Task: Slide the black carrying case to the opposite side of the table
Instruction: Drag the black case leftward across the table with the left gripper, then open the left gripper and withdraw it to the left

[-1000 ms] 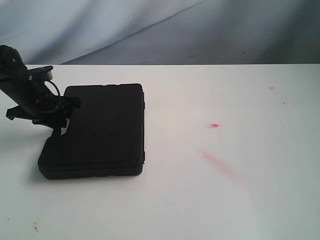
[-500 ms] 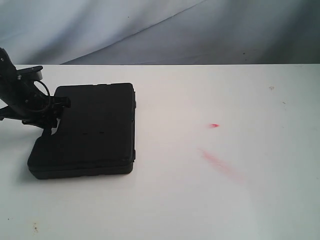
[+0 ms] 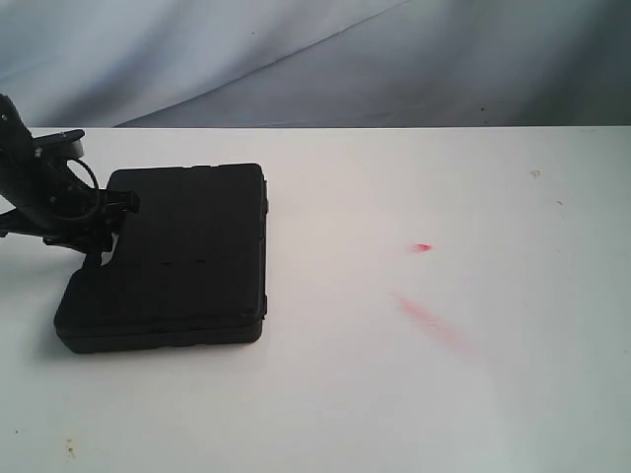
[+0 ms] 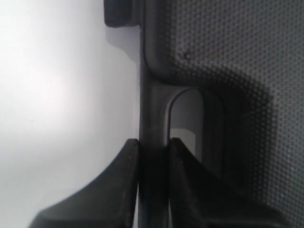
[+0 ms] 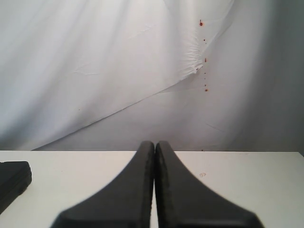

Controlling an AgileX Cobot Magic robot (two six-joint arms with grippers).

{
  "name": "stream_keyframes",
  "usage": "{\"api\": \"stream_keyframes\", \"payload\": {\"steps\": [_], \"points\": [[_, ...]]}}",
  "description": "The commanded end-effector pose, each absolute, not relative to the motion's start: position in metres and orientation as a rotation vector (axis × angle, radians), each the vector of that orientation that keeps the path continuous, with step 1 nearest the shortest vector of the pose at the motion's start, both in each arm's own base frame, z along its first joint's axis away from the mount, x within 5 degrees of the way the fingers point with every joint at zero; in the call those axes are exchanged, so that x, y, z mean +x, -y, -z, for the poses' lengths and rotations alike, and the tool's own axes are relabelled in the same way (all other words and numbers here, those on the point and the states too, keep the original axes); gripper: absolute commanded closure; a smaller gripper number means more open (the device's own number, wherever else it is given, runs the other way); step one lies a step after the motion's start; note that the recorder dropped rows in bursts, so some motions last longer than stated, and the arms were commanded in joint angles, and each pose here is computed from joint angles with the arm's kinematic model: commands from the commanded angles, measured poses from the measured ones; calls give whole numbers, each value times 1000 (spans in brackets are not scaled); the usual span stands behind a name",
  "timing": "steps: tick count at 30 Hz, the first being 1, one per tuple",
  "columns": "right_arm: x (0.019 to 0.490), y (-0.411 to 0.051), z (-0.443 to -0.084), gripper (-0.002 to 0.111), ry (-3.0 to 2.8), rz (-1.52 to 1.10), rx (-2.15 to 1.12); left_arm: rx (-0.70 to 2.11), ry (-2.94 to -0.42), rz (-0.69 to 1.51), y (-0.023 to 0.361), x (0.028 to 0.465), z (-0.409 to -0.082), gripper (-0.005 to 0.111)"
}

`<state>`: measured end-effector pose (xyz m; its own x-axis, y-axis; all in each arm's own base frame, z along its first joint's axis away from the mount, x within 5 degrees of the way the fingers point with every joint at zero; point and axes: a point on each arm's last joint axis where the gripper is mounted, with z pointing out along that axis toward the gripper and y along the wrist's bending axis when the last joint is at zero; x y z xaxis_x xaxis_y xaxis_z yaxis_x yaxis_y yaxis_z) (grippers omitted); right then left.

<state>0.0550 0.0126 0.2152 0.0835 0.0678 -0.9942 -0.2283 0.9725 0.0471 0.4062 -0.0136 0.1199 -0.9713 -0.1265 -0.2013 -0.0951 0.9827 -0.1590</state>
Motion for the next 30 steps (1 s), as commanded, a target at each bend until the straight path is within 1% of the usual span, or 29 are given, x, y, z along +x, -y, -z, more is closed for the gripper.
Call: {"api": "stream_keyframes", "payload": {"steps": [1, 5, 7, 8, 10, 18, 30], "points": [[55, -12, -214, 108, -1470, -200, -141, -116, -2977, 150, 4, 401, -109, 87], [55, -12, -214, 108, -1470, -200, -141, -115, -2967, 150, 4, 402, -112, 62], [55, -12, -214, 108, -1470, -200, -141, -115, -2967, 150, 4, 402, -112, 51], [55, -12, -214, 108, -1470, -200, -141, -115, -2967, 150, 4, 402, -112, 47], [55, -12, -214, 108, -1470, -200, -141, -115, -2967, 150, 4, 402, -112, 43], [55, -12, -214, 108, -1470, -200, -141, -90, -2962, 149, 4, 402, -116, 43], [55, -12, -214, 108, -1470, -200, -141, -67, -2835, 148, 4, 396, -175, 43]]}}
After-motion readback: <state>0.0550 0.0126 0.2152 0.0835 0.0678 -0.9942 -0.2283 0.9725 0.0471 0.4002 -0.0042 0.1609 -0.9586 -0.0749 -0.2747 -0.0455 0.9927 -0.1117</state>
